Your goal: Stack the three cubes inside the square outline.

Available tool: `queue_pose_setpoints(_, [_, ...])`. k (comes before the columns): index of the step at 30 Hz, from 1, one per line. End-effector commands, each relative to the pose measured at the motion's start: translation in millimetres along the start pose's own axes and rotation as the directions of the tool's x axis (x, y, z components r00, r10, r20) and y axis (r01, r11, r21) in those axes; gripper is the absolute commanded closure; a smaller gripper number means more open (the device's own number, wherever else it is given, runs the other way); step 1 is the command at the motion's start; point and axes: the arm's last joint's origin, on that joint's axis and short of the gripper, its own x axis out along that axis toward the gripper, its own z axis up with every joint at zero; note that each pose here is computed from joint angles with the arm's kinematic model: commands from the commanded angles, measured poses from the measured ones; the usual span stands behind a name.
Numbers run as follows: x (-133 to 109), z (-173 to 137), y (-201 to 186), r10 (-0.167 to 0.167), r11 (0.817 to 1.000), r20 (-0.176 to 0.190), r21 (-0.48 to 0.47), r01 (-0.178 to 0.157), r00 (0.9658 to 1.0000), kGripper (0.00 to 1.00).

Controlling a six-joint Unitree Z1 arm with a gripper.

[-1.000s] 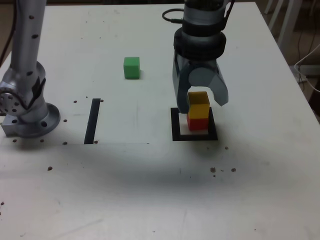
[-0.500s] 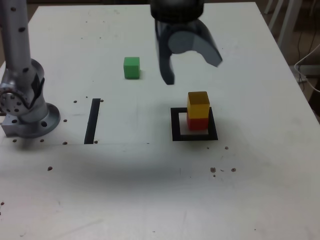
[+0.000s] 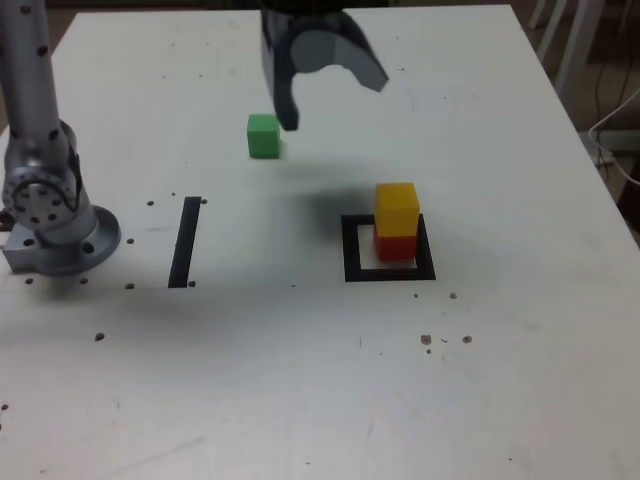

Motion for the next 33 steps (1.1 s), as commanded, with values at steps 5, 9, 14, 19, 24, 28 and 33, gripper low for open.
queue_pose_setpoints(5, [6,-10,24,0.037,0.999,-0.056,-0.005,-0.037,0.9977,0.0])
queue_pose_setpoints(9, [10,-16,37,0.056,0.998,-0.09,0.016,-0.055,0.9944,0.0])
queue_pose_setpoints(14, [18,-25,52,0.07,0.997,-0.137,0.051,-0.064,0.9881,0.0])
queue_pose_setpoints(19, [27,-31,64,0.089,0.995,-0.174,0.066,-0.078,0.9808,0.0])
queue_pose_setpoints(24, [42,-28,75,0.091,0.995,-0.195,0.066,-0.079,0.9765,0.0])
queue_pose_setpoints(28, [56,-25,85,0.08,0.996,-0.199,0.055,-0.07,0.9767,0.0])
queue_pose_setpoints(33, [69,-22,92,0.071,0.997,-0.206,0.044,-0.063,0.976,0.0])
